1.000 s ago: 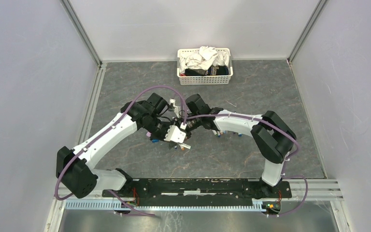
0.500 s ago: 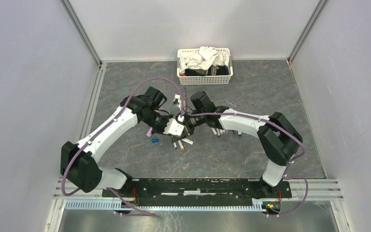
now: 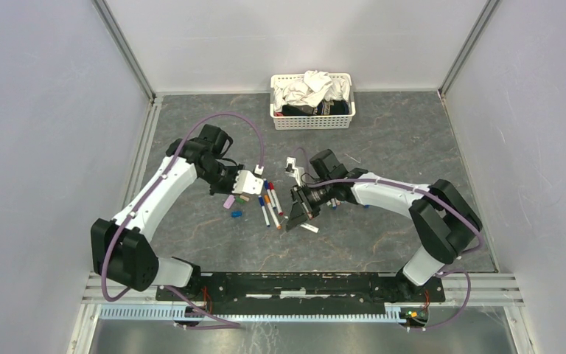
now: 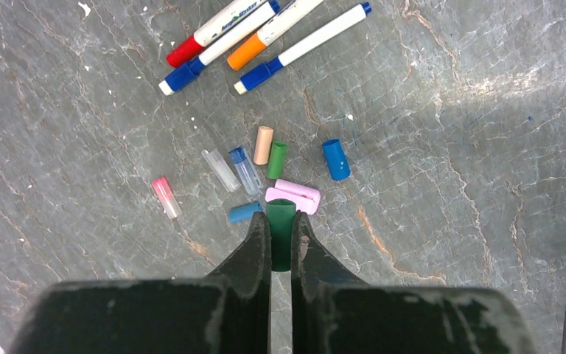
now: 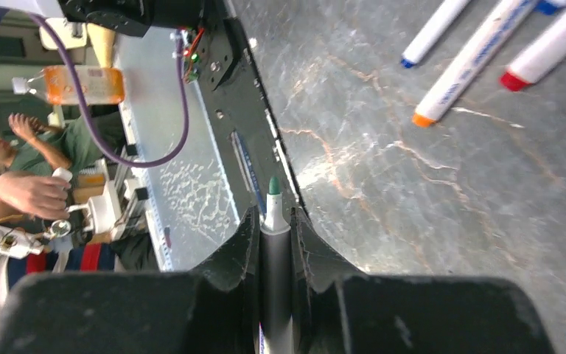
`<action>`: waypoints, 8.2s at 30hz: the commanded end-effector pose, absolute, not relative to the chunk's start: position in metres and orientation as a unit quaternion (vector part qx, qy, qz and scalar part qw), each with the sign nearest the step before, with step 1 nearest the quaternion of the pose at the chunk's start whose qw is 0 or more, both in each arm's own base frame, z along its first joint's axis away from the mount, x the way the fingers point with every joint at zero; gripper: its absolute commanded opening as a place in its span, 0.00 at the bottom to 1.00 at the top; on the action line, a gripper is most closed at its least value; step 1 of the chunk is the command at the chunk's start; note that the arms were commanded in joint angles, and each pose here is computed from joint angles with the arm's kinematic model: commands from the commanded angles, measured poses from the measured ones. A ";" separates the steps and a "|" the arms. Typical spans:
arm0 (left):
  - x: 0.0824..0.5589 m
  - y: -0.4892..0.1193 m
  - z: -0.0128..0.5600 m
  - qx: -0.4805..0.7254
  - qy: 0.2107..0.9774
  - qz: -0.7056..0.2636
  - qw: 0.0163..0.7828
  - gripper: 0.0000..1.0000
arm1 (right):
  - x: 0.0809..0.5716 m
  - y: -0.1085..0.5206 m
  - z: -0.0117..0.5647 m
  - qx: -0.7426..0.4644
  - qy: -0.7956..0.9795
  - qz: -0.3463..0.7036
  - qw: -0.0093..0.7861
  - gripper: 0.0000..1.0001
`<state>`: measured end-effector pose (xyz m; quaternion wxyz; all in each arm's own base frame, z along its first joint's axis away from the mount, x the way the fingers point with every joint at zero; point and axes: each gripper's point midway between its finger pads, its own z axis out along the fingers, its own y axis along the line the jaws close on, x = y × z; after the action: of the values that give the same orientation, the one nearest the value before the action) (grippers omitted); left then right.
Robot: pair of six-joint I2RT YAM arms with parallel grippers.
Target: Open the pen caps
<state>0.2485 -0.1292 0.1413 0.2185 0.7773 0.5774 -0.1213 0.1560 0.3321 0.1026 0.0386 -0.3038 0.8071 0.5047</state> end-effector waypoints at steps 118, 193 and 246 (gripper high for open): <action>0.270 -0.136 0.181 0.585 0.725 -0.245 0.268 1.00 | 0.299 0.331 0.046 -0.313 0.885 0.246 0.241 0.01; 0.278 -0.117 0.159 0.801 0.550 -0.068 0.226 0.02 | 0.179 0.345 0.106 -0.355 0.763 0.538 0.050 0.00; 0.316 -0.144 0.235 0.540 0.754 -0.165 0.336 1.00 | 0.365 0.157 0.042 -0.070 0.953 0.056 0.290 0.34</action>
<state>0.3339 -0.1419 0.1847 0.3096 0.5612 0.7531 -0.1486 0.3566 0.1594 0.0245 0.2591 -0.0855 0.9600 0.0622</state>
